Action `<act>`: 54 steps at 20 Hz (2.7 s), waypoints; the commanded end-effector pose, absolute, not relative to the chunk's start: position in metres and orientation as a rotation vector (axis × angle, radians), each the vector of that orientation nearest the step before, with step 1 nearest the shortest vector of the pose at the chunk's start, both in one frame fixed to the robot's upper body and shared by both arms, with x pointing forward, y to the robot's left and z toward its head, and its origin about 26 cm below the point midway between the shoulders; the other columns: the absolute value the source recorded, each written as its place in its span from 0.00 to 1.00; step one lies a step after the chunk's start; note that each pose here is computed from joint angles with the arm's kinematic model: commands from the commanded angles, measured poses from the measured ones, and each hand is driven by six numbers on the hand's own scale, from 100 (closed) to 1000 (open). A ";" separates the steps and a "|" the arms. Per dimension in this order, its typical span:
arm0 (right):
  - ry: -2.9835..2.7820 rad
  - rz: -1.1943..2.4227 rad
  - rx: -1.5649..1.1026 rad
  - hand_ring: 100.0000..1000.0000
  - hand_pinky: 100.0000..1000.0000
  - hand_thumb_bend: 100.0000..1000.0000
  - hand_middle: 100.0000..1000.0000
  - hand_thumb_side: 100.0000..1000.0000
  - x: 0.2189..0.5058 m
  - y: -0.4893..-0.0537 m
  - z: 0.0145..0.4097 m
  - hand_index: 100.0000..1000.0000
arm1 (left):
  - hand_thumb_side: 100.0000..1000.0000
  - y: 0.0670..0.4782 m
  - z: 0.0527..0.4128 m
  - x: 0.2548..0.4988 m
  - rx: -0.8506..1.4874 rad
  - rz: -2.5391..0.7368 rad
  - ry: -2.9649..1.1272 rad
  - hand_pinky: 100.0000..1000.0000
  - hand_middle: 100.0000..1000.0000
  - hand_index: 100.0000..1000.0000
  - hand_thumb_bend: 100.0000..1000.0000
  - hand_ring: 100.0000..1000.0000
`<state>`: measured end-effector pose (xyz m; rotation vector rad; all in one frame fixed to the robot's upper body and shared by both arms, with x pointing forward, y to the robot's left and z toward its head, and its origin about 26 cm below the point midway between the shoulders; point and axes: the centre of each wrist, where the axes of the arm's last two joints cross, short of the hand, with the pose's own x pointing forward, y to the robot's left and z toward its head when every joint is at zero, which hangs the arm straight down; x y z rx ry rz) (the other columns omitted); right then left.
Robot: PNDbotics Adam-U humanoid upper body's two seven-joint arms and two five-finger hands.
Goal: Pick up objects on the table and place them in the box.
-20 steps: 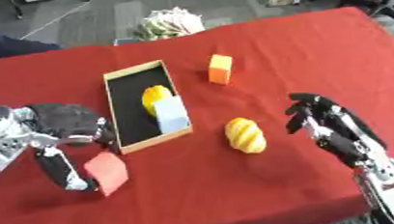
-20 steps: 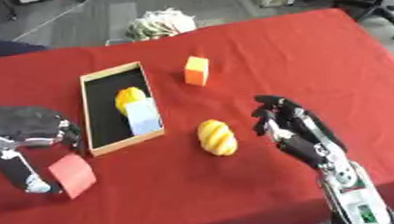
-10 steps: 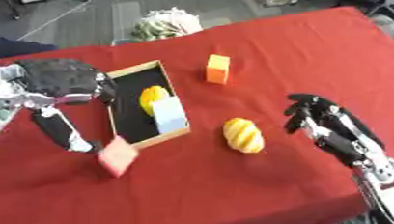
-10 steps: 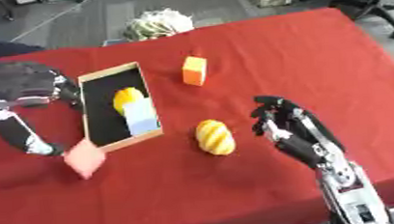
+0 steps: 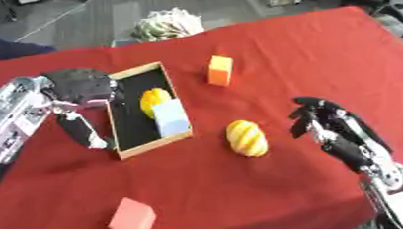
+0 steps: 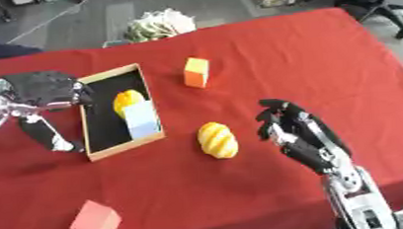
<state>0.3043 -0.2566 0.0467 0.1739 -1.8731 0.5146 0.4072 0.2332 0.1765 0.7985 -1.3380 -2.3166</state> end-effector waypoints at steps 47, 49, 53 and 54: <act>-1.888 0.541 0.159 0.51 0.49 0.00 0.57 0.34 0.308 -0.259 0.054 0.82 | 0.35 0.210 0.149 0.317 0.255 -2.834 -0.976 0.82 0.69 0.87 0.57 0.70; -1.888 0.539 0.159 0.51 0.49 0.00 0.57 0.34 0.308 -0.259 0.054 0.81 | 0.28 0.210 0.147 0.318 0.262 -2.822 -0.976 0.79 0.64 0.84 0.55 0.66; -1.888 0.536 0.158 0.51 0.49 0.00 0.57 0.34 0.308 -0.259 0.054 0.81 | 0.27 0.210 0.152 0.320 0.248 -2.743 -1.063 0.69 0.48 0.70 0.24 0.52; -1.888 0.535 0.158 0.51 0.49 0.00 0.57 0.34 0.308 -0.259 0.054 0.82 | 0.26 0.211 0.154 0.320 0.242 -2.700 -1.109 0.67 0.45 0.68 0.16 0.49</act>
